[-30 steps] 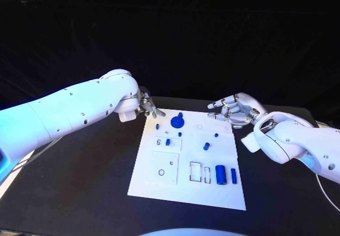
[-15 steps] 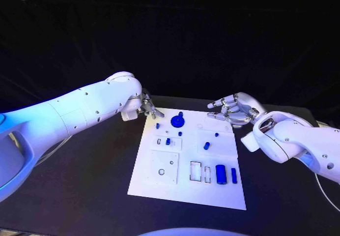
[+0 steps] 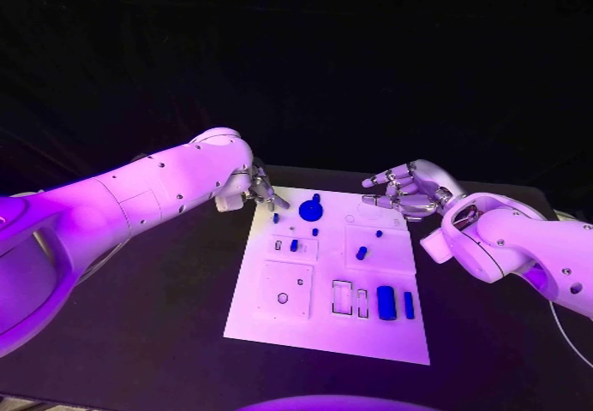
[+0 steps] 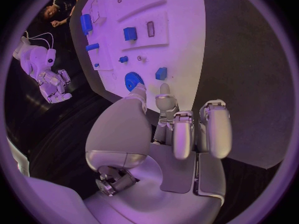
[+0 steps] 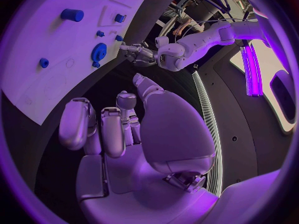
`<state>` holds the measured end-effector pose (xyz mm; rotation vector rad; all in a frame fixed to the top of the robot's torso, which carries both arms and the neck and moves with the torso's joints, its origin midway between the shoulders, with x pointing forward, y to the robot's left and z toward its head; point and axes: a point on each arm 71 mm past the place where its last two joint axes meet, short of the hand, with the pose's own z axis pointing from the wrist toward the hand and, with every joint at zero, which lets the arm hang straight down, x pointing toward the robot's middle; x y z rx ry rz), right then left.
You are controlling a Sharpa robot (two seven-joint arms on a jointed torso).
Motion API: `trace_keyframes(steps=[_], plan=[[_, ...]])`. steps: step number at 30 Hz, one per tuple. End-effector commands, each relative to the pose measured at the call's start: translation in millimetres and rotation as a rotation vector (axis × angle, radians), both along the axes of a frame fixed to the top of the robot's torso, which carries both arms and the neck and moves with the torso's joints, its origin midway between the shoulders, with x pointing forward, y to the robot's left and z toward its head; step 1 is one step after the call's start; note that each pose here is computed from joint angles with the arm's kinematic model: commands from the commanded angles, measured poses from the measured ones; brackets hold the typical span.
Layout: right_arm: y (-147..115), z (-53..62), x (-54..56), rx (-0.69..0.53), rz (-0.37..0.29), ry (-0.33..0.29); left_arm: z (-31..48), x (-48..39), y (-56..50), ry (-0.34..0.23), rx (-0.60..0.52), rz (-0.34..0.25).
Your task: Assemble the parts on the task board
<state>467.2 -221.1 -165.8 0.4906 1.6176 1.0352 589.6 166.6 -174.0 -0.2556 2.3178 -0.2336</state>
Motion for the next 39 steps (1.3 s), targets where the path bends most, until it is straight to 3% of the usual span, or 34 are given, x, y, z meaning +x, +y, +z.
trace_keyframes(steps=[1, 15, 39], plan=[[1.5, -0.2, -0.4, -0.008, 0.013, -0.006, -3.2, -1.7, -1.9, 0.030, 0.032, -0.034], [1.8, -0.3, -0.2, -0.008, 0.014, -0.005, -9.1, -3.1, -3.8, 0.046, 0.047, -0.041], [2.3, -0.4, -0.2, -0.009, 0.015, -0.004, -11.2, -4.7, -6.8, 0.054, 0.053, -0.045]])
